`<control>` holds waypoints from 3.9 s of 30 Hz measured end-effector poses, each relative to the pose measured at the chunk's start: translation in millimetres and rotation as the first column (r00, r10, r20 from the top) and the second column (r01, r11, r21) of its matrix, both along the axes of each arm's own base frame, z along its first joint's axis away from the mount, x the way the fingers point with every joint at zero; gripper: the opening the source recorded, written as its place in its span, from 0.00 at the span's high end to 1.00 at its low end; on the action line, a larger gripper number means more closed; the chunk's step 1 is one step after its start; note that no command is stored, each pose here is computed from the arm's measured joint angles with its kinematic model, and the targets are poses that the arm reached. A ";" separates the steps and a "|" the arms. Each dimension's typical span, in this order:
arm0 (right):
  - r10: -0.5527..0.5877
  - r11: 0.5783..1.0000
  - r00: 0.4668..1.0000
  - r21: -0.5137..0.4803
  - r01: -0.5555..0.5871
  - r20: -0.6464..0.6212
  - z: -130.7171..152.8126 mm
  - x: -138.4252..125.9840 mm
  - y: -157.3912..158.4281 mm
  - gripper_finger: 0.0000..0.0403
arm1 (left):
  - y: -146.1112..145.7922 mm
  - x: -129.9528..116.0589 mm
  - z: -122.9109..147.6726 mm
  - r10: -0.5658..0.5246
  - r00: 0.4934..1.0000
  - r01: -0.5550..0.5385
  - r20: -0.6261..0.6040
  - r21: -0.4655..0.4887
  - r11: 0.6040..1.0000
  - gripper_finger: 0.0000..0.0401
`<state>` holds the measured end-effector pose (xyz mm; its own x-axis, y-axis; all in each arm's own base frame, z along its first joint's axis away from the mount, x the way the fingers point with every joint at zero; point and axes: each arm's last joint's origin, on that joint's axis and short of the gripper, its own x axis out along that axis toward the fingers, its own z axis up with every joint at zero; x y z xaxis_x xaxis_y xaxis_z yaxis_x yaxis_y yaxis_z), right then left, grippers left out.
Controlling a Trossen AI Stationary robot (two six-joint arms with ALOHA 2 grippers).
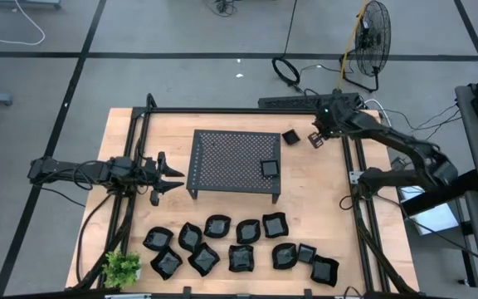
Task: Pick & Place Mini shaped plates
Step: Stack the square plate onto the stacked square plate on the shelf
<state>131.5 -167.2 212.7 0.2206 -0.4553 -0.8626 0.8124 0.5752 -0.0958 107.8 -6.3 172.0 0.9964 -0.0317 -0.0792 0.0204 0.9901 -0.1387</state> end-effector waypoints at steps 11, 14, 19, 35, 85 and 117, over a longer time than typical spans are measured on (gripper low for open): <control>0.472 0.850 0.862 -0.356 -0.389 0.187 97.7 31.0 73.1 1.00 | 0.0 0.0 0.0 0.000 1.000 0.000 0.000 0.000 1.000 0.64; 0.577 0.777 0.793 -0.430 -0.459 0.197 124.1 47.3 99.4 1.00 | 0.0 0.0 0.0 0.000 1.000 0.000 0.000 0.000 1.000 0.64; 0.712 0.648 0.695 -0.478 -0.593 0.103 143.4 83.0 147.5 1.00 | 0.0 0.0 0.0 0.000 1.000 0.000 0.000 0.000 1.000 0.64; 0.771 0.492 0.559 -0.274 -0.827 -0.305 95.9 139.4 219.2 1.00 | 0.0 0.0 0.0 0.000 1.000 0.000 0.000 0.000 1.000 0.64; 0.077 0.977 0.991 0.188 -0.096 0.107 -31.4 55.7 -8.7 0.61 | 0.0 0.0 0.0 0.000 1.000 0.000 0.000 0.000 1.000 0.64; 0.027 0.974 0.995 0.223 -0.048 0.095 -66.8 64.3 -31.0 0.90 | 0.0 0.0 0.0 0.000 1.000 0.000 0.000 0.000 1.000 0.64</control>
